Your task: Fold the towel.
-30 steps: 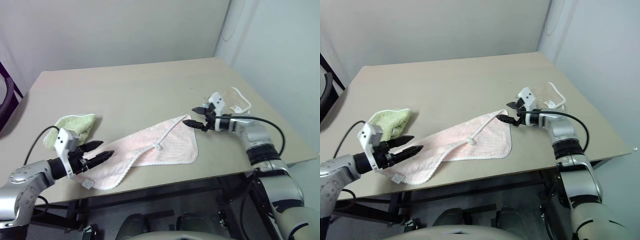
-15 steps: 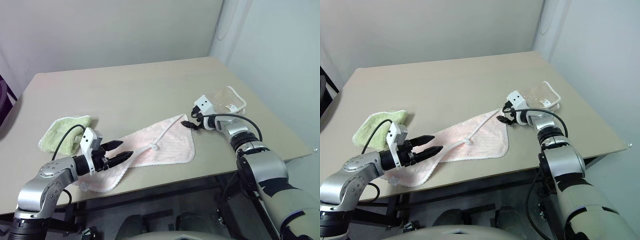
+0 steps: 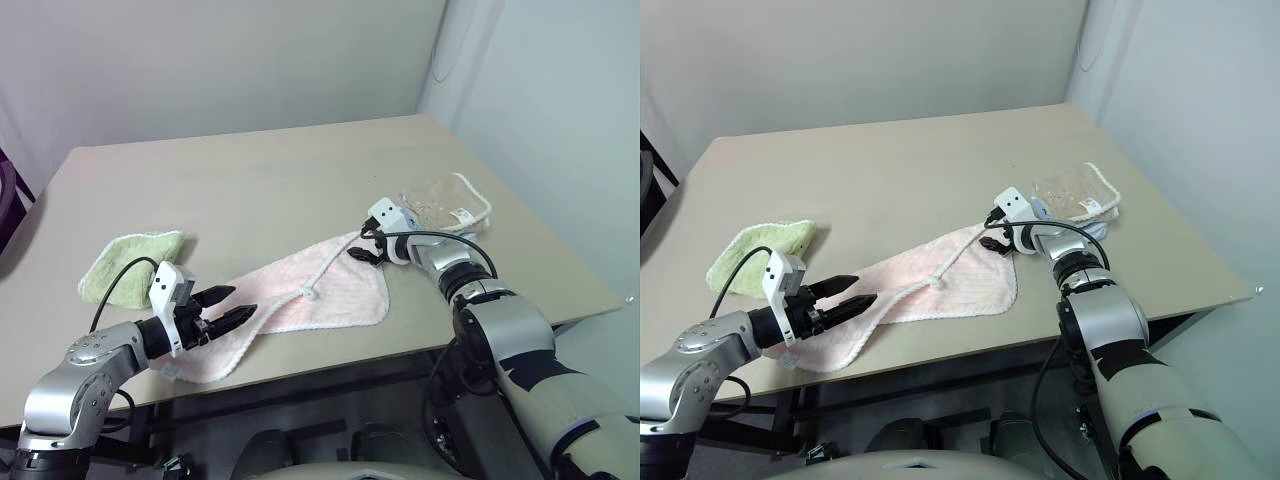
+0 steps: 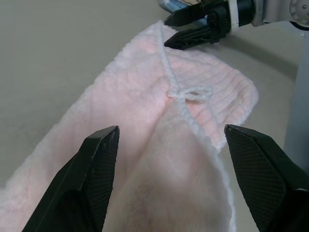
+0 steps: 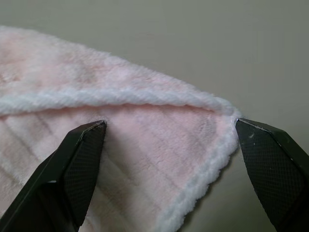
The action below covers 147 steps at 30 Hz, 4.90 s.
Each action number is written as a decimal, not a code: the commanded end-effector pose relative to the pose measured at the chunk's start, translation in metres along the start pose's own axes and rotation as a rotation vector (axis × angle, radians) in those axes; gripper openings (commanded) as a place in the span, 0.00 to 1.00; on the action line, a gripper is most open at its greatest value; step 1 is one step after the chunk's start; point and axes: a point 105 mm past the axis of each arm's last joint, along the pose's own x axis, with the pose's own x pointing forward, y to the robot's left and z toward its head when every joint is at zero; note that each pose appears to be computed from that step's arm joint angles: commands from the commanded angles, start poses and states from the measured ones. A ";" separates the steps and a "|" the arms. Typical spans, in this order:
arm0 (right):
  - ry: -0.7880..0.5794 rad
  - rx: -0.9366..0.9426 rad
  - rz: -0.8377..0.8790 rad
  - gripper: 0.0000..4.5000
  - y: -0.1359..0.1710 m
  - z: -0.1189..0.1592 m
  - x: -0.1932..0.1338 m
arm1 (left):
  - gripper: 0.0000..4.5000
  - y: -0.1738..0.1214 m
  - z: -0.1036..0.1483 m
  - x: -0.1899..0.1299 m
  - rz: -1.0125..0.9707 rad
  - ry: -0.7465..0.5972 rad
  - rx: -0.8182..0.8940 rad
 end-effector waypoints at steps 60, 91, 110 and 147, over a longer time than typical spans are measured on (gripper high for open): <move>-0.654 -0.062 -0.196 0.01 -0.023 0.208 -0.064 | 0.82 -0.031 -0.026 0.042 -0.218 0.147 0.096; -0.614 -0.025 -0.281 0.00 -0.049 0.185 -0.072 | 0.00 0.006 -0.028 0.013 -0.152 0.247 0.006; -0.634 0.038 -0.428 0.00 -0.083 0.169 -0.088 | 0.00 0.166 0.201 -0.061 0.317 -0.578 -0.191; -0.597 -0.108 0.120 0.00 -0.026 -0.033 -0.170 | 0.00 0.073 0.053 -0.131 0.113 0.030 -0.007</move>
